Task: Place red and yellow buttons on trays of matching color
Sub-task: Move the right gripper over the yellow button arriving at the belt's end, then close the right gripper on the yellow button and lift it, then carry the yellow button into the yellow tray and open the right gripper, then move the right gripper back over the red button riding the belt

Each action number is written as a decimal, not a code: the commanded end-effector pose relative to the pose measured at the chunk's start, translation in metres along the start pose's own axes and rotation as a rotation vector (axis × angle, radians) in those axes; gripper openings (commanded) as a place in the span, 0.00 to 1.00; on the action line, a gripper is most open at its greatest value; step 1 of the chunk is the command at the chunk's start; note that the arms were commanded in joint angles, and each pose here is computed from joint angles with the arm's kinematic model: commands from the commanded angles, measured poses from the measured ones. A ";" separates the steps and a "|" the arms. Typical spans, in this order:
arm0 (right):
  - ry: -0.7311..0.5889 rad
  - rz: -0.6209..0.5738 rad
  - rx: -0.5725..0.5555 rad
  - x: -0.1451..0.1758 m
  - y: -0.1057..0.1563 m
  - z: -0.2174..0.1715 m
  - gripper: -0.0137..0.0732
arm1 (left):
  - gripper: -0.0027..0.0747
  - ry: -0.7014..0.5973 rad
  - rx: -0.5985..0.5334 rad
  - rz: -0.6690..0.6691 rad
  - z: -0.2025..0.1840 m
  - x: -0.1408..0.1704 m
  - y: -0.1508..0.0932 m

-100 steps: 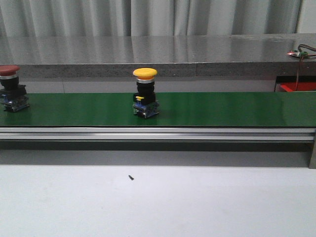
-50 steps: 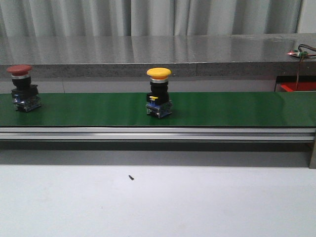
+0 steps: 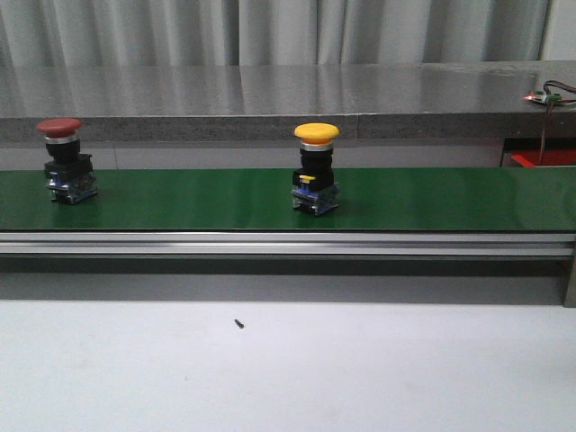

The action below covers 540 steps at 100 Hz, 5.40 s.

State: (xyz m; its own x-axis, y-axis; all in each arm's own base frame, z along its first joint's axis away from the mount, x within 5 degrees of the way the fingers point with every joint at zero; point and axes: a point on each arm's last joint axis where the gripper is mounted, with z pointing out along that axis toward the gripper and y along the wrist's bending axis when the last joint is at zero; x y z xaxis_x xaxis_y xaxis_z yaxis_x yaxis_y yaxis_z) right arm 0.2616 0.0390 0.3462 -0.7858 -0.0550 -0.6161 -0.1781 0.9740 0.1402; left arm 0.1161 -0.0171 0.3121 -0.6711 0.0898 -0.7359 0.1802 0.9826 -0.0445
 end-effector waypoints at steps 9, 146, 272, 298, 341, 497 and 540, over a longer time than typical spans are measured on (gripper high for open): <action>-0.060 -0.094 -0.066 -0.031 0.029 0.001 0.37 | 0.01 -0.079 0.009 -0.007 -0.006 -0.011 -0.002; 0.217 0.069 0.004 -0.062 0.089 0.119 0.77 | 0.01 -0.079 0.009 -0.007 -0.006 -0.011 -0.002; 0.140 0.367 0.389 -0.007 -0.081 -0.012 0.47 | 0.01 -0.079 0.009 -0.007 -0.006 -0.011 -0.002; 0.182 0.415 0.397 0.021 -0.096 0.011 0.47 | 0.01 -0.079 0.009 -0.007 -0.006 -0.011 -0.002; 0.204 0.446 0.403 0.049 -0.110 0.036 0.47 | 0.01 -0.079 0.009 -0.007 -0.006 -0.011 -0.002; 0.131 0.364 0.386 0.044 -0.099 0.019 0.78 | 0.01 -0.079 0.009 -0.007 -0.006 -0.011 -0.002; 0.071 0.071 0.130 -0.014 -0.004 0.005 0.78 | 0.01 -0.079 0.009 -0.007 -0.006 -0.011 -0.002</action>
State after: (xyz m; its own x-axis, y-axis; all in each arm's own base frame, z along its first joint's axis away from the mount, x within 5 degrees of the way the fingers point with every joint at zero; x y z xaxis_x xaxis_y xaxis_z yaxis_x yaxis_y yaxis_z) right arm 0.2751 0.0163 0.3228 -0.8758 0.0757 -0.4766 0.0558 0.9969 0.0558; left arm 0.1161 -0.0171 0.3121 -0.6711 0.0898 -0.7359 0.1802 0.9826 -0.0445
